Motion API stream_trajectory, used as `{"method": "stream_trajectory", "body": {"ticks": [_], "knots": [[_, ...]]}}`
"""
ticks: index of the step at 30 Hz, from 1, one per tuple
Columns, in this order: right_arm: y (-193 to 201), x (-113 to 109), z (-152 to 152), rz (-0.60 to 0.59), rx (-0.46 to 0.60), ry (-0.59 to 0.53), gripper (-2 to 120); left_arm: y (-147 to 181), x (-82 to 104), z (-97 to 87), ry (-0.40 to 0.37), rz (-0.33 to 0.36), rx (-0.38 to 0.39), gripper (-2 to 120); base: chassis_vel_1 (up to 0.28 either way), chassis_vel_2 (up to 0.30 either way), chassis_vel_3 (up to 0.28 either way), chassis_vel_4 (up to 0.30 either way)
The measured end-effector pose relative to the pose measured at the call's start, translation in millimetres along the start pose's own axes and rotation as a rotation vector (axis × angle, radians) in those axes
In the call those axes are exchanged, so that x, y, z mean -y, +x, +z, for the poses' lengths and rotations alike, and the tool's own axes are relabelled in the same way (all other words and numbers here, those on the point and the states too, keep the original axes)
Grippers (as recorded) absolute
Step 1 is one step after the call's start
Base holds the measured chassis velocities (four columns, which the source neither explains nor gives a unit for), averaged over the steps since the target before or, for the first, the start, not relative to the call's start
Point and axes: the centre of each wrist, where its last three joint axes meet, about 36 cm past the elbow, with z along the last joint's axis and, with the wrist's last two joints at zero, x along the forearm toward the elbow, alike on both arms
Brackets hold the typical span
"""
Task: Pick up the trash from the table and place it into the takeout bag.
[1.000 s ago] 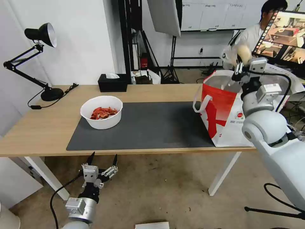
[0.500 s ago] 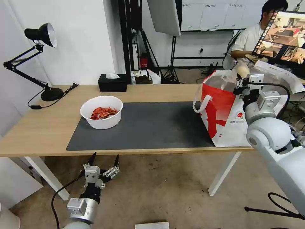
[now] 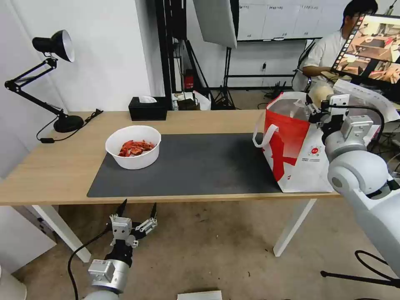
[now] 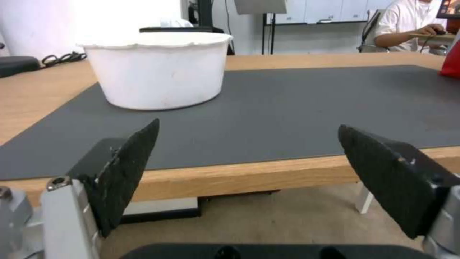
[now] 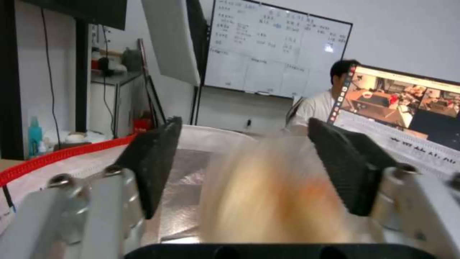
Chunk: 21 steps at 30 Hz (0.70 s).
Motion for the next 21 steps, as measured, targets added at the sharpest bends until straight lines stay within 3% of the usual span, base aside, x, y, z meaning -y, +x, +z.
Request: {"method": "stream_trajectory", "body": {"ticks": [7, 21], "knots": [[-2.3, 0.0, -9.4, -0.019, 0.0, 0.011, 99, -1.8, -0.2, -0.7, 0.0, 0.002, 0.004, 100, 0.0, 0.0, 0.0, 0.0], [0.0, -3.5, -8.6, -0.032, -0.002, 0.008, 100, -3.9, -2.7, -4.4, -0.002, 0.003, 0.015, 100, 0.0, 0.0, 0.0, 0.0]]}}
